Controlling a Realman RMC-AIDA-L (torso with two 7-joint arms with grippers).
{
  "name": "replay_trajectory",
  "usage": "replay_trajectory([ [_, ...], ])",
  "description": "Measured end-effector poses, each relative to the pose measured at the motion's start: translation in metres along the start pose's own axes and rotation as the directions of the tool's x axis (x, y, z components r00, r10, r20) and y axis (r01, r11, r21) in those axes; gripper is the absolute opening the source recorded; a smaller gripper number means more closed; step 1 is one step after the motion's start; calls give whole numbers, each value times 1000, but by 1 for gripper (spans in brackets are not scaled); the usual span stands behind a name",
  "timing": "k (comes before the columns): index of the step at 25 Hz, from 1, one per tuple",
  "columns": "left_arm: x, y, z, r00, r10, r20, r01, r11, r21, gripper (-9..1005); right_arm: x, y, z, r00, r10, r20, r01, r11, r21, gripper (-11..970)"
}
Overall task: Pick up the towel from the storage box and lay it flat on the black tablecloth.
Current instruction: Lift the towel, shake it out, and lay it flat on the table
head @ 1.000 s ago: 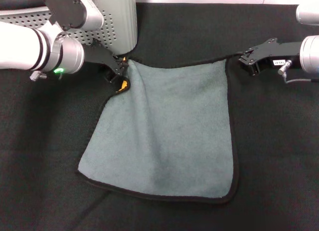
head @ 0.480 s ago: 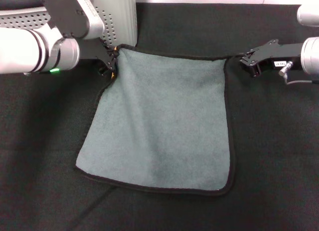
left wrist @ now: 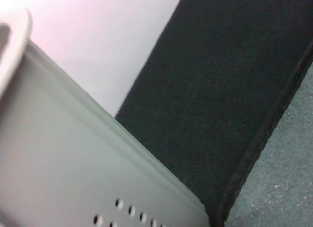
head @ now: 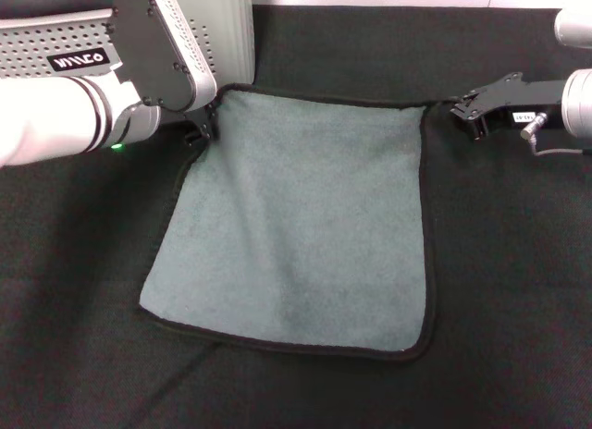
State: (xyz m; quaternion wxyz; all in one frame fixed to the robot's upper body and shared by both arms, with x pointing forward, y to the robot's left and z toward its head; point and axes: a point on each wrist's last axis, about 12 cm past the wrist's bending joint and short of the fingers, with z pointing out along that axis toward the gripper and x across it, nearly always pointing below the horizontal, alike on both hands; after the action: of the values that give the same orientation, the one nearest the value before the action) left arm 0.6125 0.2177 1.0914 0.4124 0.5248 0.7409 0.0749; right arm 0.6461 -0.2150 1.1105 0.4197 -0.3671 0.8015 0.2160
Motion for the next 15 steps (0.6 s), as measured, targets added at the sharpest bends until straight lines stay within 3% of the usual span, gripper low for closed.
replay_trajectory([
  [6, 3, -1, 1, 999, 37, -13, -38, 998, -46, 144, 3, -3, -1, 1000, 24, -7, -24, 1000, 10, 20],
  [11, 18, -7, -4, 1000, 15, -25, -18, 994, -109, 149, 4, -5, -9, 999, 31, 29, -32, 999, 37, 20],
  [15, 28, -11, -11, 1000, -14, -22, 10, 988, -157, 184, 8, -7, -22, 998, 15, 56, -19, 998, 58, 151],
])
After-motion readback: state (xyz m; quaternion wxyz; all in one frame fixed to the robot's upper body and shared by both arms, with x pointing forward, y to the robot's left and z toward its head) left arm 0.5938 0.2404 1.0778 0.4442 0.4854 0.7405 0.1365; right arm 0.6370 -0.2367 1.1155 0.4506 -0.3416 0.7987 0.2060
